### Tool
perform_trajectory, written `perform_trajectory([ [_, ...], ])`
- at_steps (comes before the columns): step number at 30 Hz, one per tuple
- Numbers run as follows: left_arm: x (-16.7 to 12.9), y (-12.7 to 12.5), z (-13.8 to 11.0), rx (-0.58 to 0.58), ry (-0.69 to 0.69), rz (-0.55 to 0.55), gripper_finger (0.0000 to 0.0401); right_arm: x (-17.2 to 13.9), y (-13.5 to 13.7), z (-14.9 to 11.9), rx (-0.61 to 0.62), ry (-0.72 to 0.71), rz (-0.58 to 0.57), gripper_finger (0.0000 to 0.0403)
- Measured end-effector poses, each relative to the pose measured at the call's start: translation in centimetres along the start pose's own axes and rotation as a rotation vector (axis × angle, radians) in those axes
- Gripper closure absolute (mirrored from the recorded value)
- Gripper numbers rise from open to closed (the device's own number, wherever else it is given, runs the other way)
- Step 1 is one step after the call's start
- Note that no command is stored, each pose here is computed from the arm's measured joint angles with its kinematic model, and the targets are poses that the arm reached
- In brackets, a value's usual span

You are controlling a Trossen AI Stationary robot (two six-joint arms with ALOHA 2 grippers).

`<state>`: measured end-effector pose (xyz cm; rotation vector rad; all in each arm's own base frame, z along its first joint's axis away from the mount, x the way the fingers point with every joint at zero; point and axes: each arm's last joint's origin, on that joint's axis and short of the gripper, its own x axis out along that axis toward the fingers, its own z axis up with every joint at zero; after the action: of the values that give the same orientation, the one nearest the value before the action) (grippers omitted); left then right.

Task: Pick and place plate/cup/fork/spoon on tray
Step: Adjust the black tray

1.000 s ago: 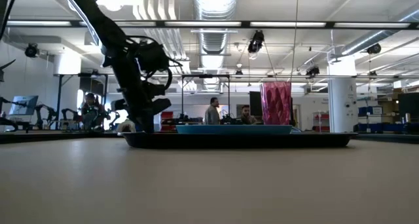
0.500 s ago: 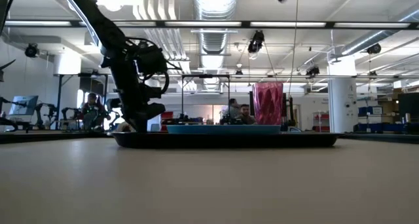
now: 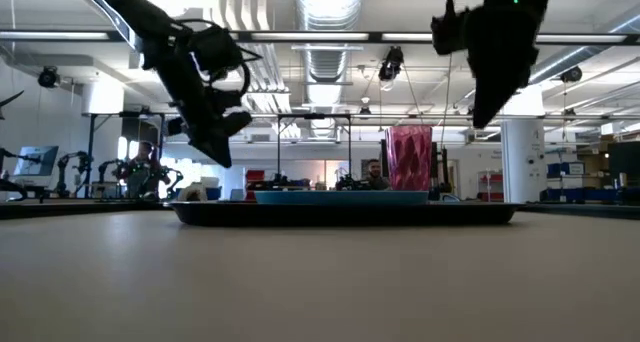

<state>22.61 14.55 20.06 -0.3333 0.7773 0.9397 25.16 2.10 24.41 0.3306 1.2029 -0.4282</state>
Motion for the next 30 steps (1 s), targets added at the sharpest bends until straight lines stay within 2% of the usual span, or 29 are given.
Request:
perform_trajectory([
  [8,-1.1,0.6,-0.7,0.025,0.058,0.019,0.0401,5.0,-1.8,-2.4,0.084,-0.013,0.134,0.0394],
  [13,-1.0,0.6,-0.8,0.023,0.069,0.022,0.0401,6.9,-2.4,-3.7,0.114,-0.013,0.162,0.0394],
  [22,-1.0,0.6,-0.7,0.0,0.066,0.022,0.0401,8.0,-2.9,-4.8,0.117,-0.003,0.149,0.0394],
  [30,-1.1,0.6,-0.7,-0.009,0.064,0.021,0.0401,7.0,-3.0,-2.7,0.093,-0.112,0.192,0.0394],
])
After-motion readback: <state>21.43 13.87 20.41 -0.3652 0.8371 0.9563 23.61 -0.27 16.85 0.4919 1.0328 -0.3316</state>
